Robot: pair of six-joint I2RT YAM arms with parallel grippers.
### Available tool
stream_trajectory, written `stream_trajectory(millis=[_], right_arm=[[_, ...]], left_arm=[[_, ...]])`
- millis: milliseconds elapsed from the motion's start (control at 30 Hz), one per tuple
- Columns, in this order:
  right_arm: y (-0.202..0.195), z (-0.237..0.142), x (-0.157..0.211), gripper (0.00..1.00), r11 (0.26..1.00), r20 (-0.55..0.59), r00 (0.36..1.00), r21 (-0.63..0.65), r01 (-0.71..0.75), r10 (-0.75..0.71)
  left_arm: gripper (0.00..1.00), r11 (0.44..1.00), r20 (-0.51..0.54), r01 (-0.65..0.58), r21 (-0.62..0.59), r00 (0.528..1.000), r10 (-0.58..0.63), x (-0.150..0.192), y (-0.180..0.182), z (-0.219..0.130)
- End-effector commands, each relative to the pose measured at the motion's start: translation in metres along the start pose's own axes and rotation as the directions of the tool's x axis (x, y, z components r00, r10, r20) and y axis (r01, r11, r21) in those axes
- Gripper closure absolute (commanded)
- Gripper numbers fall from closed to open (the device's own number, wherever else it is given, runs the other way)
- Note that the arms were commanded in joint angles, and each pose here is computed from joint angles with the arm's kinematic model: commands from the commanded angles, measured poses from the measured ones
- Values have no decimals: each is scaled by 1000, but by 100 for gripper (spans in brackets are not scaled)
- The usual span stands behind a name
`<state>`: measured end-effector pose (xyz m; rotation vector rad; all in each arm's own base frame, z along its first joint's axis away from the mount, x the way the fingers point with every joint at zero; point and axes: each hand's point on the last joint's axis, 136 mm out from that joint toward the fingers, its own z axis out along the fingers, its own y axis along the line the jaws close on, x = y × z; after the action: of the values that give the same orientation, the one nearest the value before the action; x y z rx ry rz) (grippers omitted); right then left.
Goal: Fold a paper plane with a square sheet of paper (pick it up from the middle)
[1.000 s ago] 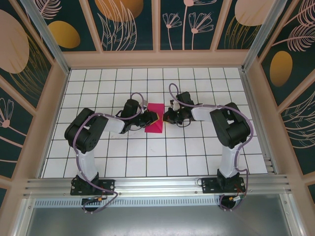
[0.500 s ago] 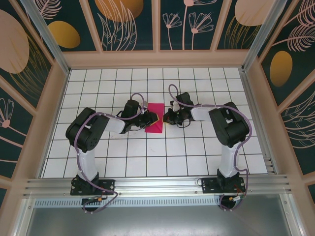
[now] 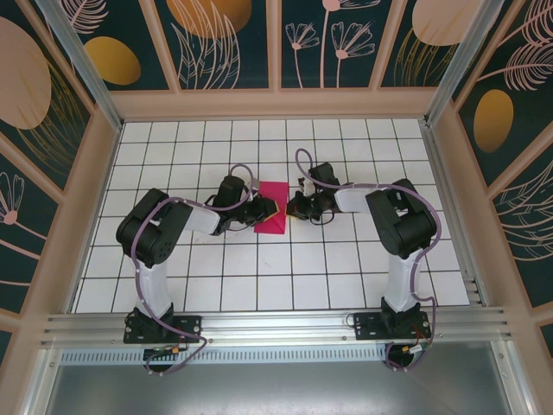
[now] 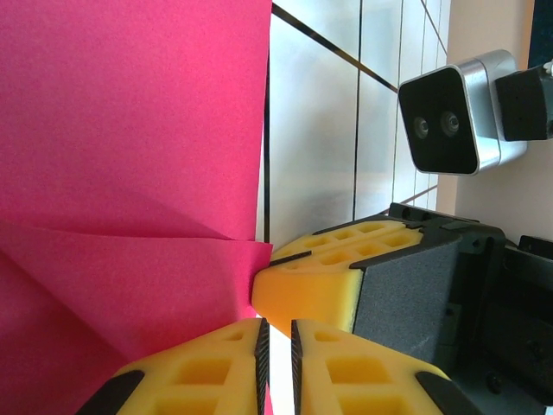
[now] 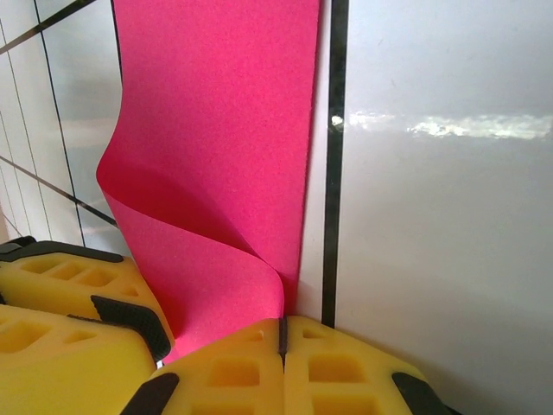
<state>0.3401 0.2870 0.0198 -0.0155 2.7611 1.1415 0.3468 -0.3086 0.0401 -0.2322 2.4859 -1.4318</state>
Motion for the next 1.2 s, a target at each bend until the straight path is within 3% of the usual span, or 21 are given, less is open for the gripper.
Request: stream_trajectory(millis=[0,500,1167], right_arm=[[3,1,-10,97,1000,16,999,-9,29,-29],[15,-9,-12,97,996,49,996,-43,81,-79],[3,-1,-13,97,999,37,998,2,53,-53]], left_arm=[[81,1000,-5,-10,28,1000,10,-1,-7,2],[81,998,13,-31,51,999,30,-3,-17,-3],[82,1000,-4,8,-28,1000,-8,1,8,4]])
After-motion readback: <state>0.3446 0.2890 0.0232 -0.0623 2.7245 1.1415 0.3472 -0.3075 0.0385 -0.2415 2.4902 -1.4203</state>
